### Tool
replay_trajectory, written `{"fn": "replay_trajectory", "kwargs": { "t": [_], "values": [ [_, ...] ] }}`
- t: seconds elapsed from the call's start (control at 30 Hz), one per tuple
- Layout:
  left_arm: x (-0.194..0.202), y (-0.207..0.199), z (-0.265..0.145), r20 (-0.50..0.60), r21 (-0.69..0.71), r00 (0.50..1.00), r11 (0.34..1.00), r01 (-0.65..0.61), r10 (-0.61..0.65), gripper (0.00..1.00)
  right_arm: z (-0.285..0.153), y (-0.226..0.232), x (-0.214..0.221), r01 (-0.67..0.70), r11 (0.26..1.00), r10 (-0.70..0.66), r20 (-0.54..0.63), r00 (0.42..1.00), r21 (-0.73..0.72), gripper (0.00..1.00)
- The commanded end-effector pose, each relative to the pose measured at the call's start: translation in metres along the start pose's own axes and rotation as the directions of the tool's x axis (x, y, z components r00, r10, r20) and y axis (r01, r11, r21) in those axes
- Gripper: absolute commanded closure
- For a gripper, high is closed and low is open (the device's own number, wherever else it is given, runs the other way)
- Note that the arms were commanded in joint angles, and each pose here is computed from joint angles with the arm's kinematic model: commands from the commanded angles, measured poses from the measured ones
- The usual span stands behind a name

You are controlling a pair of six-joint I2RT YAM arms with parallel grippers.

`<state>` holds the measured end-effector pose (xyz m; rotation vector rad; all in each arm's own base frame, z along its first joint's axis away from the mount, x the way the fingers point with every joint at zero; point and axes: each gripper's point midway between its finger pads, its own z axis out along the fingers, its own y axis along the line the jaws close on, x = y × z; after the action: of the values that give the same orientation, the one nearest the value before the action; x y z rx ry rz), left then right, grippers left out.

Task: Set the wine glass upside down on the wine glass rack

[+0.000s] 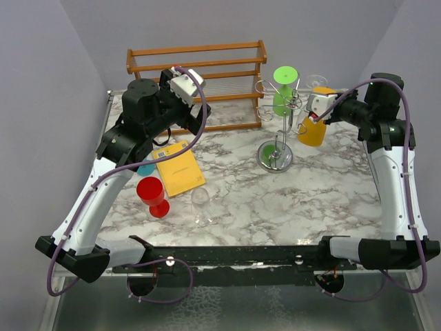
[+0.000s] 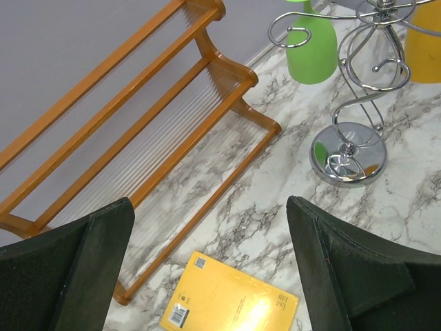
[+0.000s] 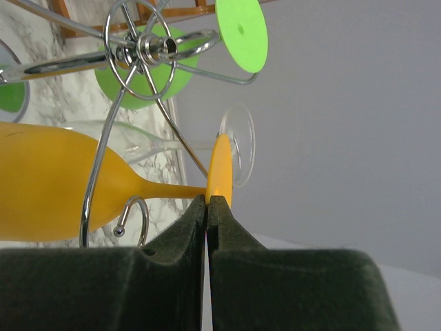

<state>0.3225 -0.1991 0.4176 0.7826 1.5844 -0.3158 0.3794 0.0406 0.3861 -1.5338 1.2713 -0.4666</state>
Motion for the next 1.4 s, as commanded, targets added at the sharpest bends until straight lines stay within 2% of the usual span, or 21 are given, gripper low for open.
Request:
{"fn": "replay_trajectory", "kwargs": {
  "t": [0.0, 0.53, 0.87, 1.2, 1.37],
  "values": [
    [-0.013, 0.001, -0.004, 0.033, 0.01, 0.999, 1.0, -0.013, 0.012, 0.04, -0.001, -0.002, -0.02, 0.008, 1.0, -0.007, 0.104, 0.995, -0.014, 0.99],
    [-0.01, -0.002, -0.004, 0.029, 0.026, 0.999, 0.999, -0.021, 0.02, 0.04, -0.017, 0.004, -0.032, 0.007, 0.999, -0.003, 0.122, 0.993, -0.038, 0.99],
    [-0.01, -0.003, -0.005, 0.034, 0.032, 0.999, 0.999, -0.023, 0.022, 0.04, -0.031, 0.008, -0.027, 0.002, 1.0, 0.0, 0.059, 0.998, -0.029, 0.99],
    [-0.012, -0.005, -0.008, 0.041, 0.038, 0.999, 0.999, -0.022, 0.021, 0.04, -0.035, 0.012, -0.002, -0.013, 1.0, 0.013, -0.075, 0.997, -0.003, 0.99],
    [-0.011, -0.006, -0.008, 0.041, 0.045, 0.999, 0.999, -0.024, 0.022, 0.04, -0.037, 0.015, 0.002, -0.022, 1.0, 0.021, -0.096, 0.995, -0.004, 0.99]
  ]
}}
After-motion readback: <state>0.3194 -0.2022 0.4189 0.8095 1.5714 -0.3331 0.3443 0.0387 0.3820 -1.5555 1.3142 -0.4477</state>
